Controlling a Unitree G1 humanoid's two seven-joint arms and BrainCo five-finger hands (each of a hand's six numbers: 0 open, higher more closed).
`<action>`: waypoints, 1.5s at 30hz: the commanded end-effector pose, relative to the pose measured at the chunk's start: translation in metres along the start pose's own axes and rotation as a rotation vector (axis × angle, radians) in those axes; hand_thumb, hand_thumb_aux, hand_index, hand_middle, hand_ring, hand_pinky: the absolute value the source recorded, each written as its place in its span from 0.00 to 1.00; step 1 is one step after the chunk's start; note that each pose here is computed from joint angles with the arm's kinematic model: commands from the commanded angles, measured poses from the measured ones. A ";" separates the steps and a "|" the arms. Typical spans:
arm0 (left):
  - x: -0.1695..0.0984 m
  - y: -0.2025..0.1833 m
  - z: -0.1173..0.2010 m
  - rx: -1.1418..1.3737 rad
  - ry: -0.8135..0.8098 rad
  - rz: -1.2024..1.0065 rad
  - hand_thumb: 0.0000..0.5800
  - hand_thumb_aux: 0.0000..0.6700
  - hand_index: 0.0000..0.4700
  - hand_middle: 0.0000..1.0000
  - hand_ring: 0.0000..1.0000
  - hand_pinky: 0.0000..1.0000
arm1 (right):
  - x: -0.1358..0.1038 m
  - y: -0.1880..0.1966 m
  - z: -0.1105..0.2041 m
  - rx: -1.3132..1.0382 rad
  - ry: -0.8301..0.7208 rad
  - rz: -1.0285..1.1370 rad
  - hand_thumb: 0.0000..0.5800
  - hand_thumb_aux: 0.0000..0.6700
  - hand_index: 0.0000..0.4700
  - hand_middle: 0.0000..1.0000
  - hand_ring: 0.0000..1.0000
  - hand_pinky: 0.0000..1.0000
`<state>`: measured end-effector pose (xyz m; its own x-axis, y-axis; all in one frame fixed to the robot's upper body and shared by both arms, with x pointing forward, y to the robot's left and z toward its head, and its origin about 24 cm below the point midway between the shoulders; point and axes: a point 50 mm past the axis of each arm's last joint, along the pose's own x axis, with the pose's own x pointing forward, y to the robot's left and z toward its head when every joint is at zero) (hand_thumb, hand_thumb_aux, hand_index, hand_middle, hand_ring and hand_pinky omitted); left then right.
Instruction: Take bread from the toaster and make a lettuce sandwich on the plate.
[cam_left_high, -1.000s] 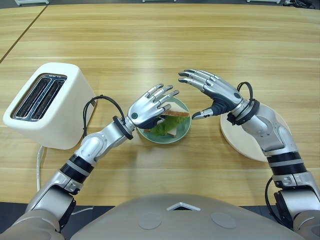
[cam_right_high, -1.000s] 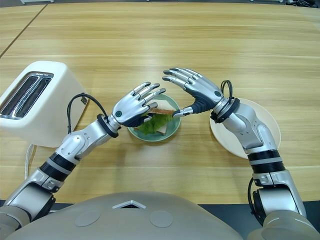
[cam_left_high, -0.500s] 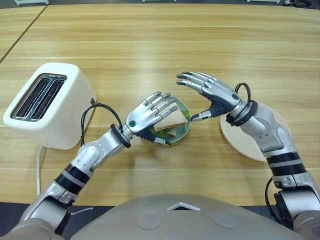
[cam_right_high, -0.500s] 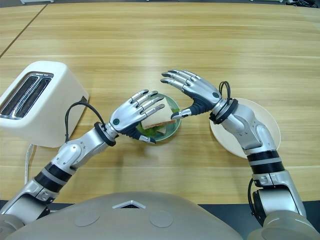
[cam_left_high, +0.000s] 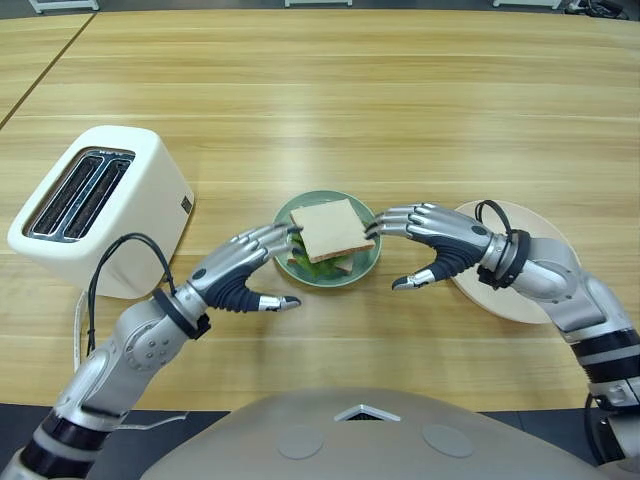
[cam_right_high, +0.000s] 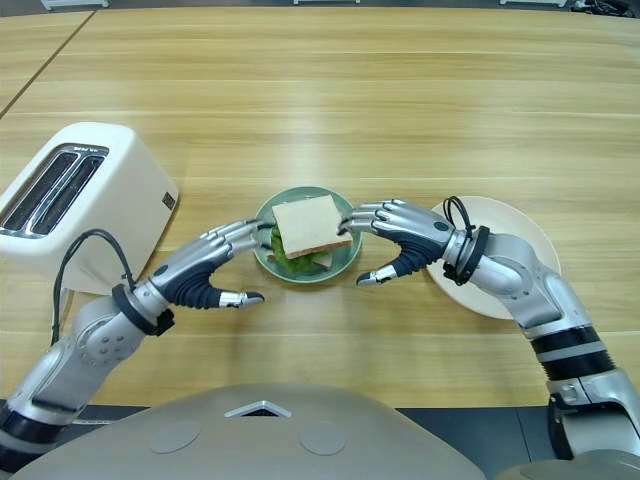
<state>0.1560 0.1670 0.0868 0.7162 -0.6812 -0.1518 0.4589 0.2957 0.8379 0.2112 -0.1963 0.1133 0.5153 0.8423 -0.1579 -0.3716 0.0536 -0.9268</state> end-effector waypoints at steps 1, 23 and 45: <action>-0.012 -0.013 -0.004 -0.032 0.040 -0.167 1.00 1.00 1.00 1.00 1.00 1.00 | -0.013 0.014 0.013 0.085 -0.029 0.180 1.00 1.00 1.00 1.00 1.00 1.00; 0.053 -0.057 -0.046 0.039 0.088 -0.385 1.00 1.00 1.00 1.00 1.00 1.00 | 0.044 0.101 -0.003 0.131 0.038 0.469 1.00 1.00 1.00 1.00 1.00 1.00; 0.105 -0.035 -0.088 0.092 0.148 -0.217 0.96 0.79 0.79 1.00 1.00 1.00 | 0.116 0.061 -0.056 0.004 0.129 0.187 1.00 1.00 1.00 1.00 1.00 1.00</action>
<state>0.2765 0.1387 0.0134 0.7063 -0.6349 -0.3133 0.5095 0.1486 0.8475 0.2967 -0.1235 0.0256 0.5433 0.7628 -0.3505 -0.4565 -0.0819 -0.8859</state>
